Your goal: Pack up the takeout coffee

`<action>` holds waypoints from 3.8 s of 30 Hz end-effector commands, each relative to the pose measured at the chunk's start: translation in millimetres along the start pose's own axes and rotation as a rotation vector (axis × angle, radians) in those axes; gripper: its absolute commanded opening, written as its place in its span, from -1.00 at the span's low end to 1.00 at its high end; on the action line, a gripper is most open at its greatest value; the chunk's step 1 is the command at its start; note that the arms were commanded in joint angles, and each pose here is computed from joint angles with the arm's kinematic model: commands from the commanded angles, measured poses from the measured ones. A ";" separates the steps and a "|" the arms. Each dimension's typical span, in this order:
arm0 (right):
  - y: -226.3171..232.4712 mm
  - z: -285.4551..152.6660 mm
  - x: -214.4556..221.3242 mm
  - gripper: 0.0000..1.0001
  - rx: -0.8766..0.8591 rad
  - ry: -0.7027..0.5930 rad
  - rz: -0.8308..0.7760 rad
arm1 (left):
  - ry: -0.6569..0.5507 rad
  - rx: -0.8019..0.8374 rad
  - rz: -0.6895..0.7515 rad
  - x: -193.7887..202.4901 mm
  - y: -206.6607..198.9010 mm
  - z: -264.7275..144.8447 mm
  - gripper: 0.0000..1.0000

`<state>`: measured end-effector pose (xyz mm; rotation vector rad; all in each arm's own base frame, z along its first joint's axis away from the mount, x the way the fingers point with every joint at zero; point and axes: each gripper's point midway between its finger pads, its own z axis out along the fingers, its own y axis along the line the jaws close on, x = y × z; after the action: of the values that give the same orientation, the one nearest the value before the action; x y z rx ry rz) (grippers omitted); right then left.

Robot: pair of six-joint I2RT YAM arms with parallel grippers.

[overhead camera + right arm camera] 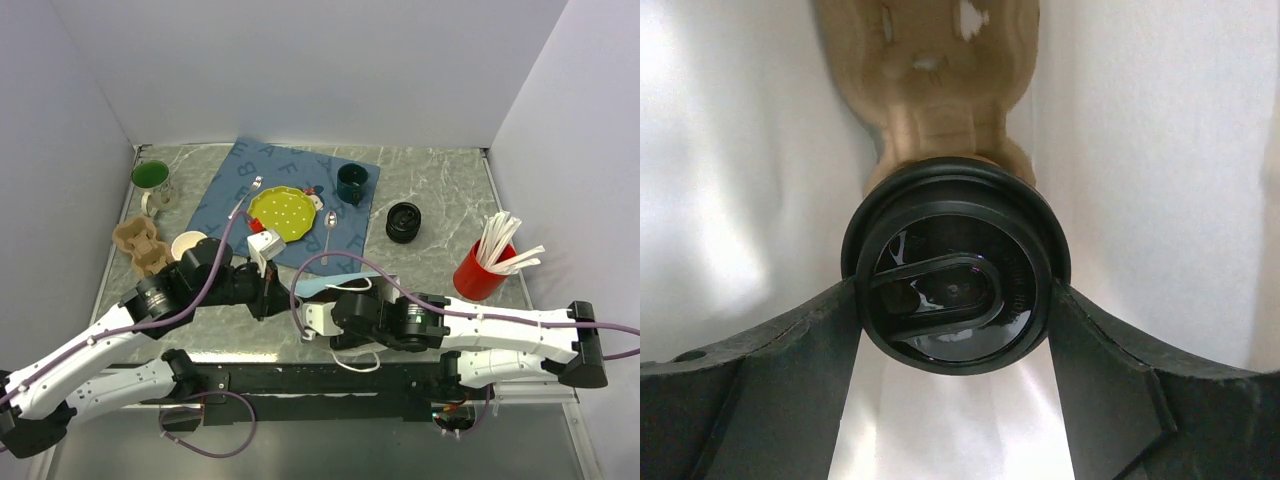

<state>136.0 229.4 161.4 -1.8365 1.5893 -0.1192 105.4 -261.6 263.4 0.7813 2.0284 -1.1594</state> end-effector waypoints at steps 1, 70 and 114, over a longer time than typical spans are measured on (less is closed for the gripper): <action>-7.2 -13.8 -10.0 -0.59 0.022 -0.053 0.052 | -0.056 0.058 0.163 -23.8 -11.6 1.3 -0.98; 15.1 -24.8 48.6 -0.62 0.013 0.006 -0.075 | 0.002 0.064 0.049 10.1 -29.3 36.8 -0.98; -4.9 -2.2 67.6 -0.63 0.165 0.019 -0.058 | -0.001 0.152 -0.078 14.1 -46.9 32.8 -0.98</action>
<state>146.8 168.3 141.3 -1.8131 1.4804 -0.2510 78.8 -307.1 237.6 0.8047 2.0807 -1.2595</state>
